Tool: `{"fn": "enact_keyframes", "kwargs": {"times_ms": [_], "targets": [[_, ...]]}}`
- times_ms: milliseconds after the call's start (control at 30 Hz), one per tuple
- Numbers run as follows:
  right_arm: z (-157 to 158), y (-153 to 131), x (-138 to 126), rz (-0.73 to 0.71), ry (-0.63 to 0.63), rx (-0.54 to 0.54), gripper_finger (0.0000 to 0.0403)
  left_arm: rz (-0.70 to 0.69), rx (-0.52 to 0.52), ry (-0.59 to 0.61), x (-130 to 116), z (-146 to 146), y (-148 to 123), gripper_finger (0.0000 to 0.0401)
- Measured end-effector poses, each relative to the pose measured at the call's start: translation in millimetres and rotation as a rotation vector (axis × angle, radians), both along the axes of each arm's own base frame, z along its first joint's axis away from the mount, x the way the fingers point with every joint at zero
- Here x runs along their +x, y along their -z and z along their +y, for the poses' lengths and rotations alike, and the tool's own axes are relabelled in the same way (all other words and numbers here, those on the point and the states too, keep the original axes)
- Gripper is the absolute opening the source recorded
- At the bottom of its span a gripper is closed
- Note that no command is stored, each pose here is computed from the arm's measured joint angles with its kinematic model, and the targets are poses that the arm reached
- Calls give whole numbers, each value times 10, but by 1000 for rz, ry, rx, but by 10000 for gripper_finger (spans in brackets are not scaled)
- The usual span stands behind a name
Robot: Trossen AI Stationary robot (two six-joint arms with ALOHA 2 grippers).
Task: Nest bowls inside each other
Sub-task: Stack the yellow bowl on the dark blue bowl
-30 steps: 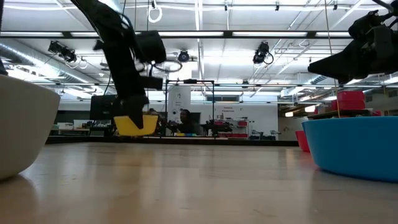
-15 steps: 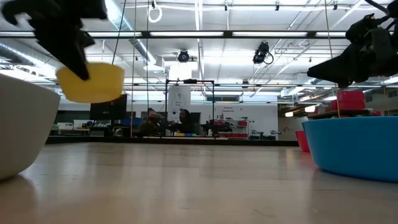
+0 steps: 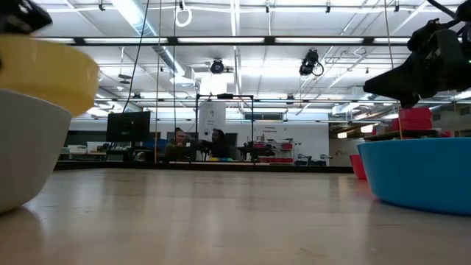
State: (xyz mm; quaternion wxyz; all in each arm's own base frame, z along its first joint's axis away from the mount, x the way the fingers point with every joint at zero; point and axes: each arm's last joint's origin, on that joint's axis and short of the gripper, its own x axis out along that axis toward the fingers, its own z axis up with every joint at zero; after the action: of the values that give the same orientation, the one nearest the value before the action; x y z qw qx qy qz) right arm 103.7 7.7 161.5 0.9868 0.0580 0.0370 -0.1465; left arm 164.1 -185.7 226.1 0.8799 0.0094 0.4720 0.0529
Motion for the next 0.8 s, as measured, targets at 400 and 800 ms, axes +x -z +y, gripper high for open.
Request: {"fn": "enact_keyframes", "kwargs": {"times_ms": [400,800], "targets": [[2,10,7,-1,4,43,81,-9,38,125,344,-872,-191,5],[5,33,22,26,3,35,82,99,-73,68,371,-978,-43,5]]}}
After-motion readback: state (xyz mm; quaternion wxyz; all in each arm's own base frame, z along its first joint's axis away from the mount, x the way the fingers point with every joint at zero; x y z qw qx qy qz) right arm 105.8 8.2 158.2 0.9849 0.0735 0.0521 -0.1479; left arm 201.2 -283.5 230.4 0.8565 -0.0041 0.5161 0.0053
